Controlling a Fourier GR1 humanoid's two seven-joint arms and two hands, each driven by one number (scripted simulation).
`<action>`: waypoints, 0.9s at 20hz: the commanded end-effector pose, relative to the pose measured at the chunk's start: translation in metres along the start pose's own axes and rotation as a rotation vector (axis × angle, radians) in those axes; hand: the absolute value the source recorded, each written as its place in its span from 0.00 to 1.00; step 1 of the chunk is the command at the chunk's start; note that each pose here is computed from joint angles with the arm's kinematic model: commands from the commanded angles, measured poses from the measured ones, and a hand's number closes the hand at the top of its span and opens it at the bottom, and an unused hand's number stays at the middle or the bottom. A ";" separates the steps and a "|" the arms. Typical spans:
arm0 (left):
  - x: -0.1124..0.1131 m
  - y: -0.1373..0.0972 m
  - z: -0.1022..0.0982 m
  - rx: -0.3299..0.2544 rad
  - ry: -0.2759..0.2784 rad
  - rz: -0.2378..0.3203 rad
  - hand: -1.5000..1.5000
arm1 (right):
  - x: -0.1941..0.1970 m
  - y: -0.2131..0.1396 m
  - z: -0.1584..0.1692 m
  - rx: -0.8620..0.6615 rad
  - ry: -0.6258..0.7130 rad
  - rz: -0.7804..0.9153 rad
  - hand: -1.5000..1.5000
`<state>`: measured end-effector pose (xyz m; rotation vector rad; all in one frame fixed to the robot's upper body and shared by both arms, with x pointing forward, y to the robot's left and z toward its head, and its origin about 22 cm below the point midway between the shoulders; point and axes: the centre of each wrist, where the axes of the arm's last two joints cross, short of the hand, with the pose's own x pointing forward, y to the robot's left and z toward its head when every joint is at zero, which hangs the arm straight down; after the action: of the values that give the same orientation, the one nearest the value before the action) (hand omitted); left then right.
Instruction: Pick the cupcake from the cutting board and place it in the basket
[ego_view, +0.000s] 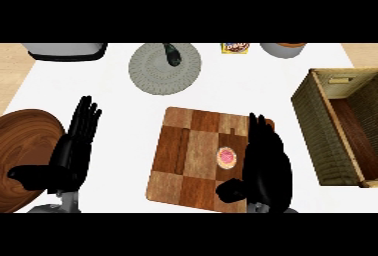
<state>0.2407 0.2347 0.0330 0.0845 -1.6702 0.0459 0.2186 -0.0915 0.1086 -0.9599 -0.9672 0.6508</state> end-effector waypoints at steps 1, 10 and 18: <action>-0.004 0.003 -0.002 0.011 0.000 -0.004 0.50 | 0.010 0.008 0.010 0.030 0.186 0.022 0.00; 0.004 -0.007 -0.007 0.026 0.000 -0.003 0.50 | 0.019 0.022 0.000 -0.004 0.190 0.050 0.00; 0.005 0.006 0.002 -0.008 0.000 -0.002 0.50 | 0.017 0.028 -0.005 -0.009 0.211 0.039 0.00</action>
<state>0.2408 0.2355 0.0386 0.0873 -1.6733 0.0438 0.2291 -0.0766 0.0859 -0.9992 -0.9393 0.6854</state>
